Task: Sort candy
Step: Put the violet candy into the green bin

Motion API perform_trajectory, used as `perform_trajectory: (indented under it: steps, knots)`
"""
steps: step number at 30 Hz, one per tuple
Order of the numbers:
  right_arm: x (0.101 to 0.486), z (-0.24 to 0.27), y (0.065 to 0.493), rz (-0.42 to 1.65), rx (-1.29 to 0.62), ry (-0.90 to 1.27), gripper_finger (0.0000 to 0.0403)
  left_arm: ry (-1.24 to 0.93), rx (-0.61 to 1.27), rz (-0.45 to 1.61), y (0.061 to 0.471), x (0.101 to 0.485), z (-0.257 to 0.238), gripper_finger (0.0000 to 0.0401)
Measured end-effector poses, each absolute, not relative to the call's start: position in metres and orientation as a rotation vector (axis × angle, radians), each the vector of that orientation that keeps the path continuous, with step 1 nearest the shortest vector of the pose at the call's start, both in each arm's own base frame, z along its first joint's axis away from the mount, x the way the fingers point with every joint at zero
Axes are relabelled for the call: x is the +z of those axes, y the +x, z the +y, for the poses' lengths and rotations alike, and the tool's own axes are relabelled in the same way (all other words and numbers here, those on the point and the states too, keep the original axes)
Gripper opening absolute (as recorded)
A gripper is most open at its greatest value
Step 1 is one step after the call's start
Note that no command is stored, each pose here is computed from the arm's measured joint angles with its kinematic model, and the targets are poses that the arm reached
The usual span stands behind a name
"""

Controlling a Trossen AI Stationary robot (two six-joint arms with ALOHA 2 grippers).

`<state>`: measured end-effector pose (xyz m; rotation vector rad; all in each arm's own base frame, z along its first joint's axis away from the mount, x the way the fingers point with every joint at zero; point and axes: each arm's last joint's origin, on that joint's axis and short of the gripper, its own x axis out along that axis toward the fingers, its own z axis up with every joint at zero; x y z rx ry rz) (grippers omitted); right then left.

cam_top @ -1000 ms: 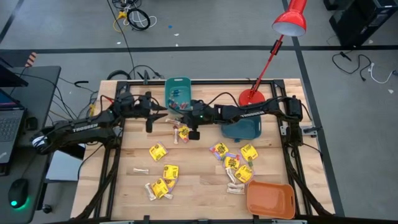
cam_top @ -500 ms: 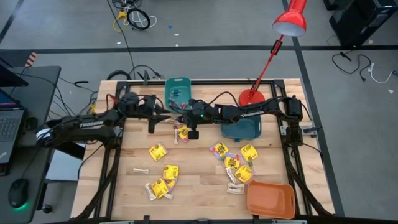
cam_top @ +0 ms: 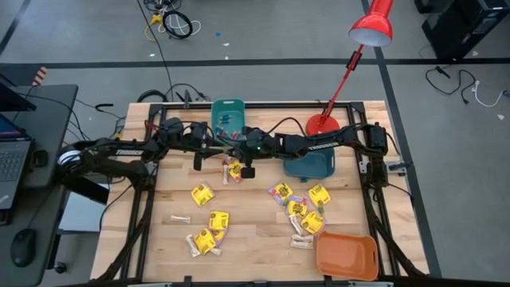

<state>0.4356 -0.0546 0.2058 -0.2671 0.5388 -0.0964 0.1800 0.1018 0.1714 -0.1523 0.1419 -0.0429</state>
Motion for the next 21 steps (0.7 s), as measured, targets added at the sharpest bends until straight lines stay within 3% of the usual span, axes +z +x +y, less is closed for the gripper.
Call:
perform_trajectory:
  steps: [21]
  knots:
    - [0.2065,-0.0548,0.4361,0.530,-0.101,-0.267,0.0052,-0.064,-0.113,0.122,0.1870,0.1674,0.0990,0.0127]
